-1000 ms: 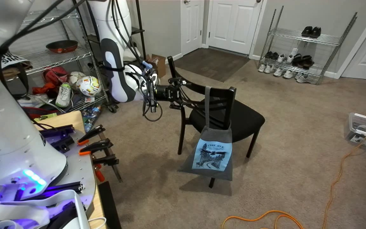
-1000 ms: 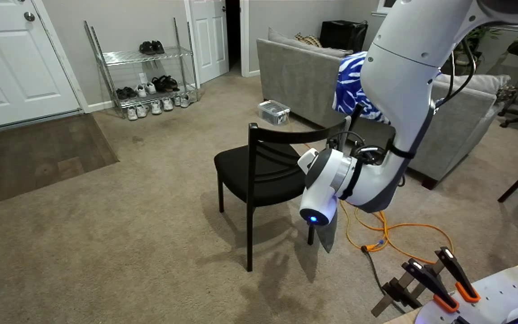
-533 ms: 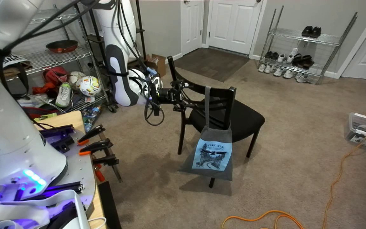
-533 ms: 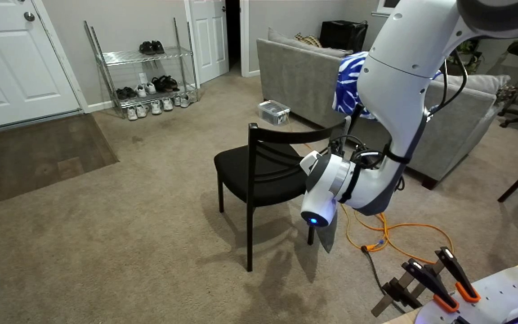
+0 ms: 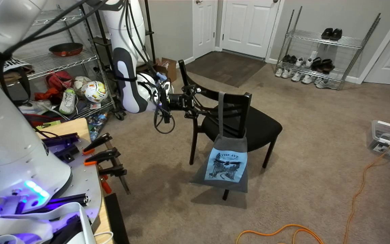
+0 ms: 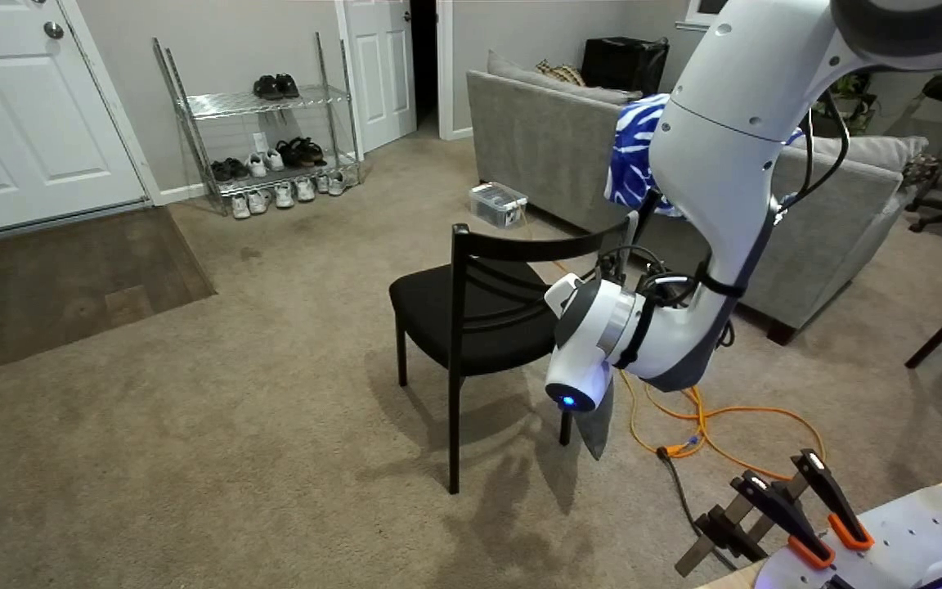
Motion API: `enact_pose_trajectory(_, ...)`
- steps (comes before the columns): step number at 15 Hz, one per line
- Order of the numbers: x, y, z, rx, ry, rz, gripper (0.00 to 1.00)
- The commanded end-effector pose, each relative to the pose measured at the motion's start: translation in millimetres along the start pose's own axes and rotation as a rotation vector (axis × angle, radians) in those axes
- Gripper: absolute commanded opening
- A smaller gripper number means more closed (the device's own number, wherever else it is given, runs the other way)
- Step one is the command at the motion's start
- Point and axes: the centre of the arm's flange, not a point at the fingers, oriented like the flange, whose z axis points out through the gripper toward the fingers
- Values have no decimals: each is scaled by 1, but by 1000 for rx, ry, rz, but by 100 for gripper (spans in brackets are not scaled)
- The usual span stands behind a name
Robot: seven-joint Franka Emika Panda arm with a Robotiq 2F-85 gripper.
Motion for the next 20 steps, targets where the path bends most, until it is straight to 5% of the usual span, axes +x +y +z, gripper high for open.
enact_pose_trajectory(1, 4, -9, 0, -27, -6, 12, 100)
enact_pose_trajectory(9, 16, -37, 35, -117, -5, 42, 100)
enact_pose_trajectory(16, 8, -51, 42, -274, 217, 110, 100)
enact_pose_trajectory(20, -6, -60, 42, -416, 269, 150, 100)
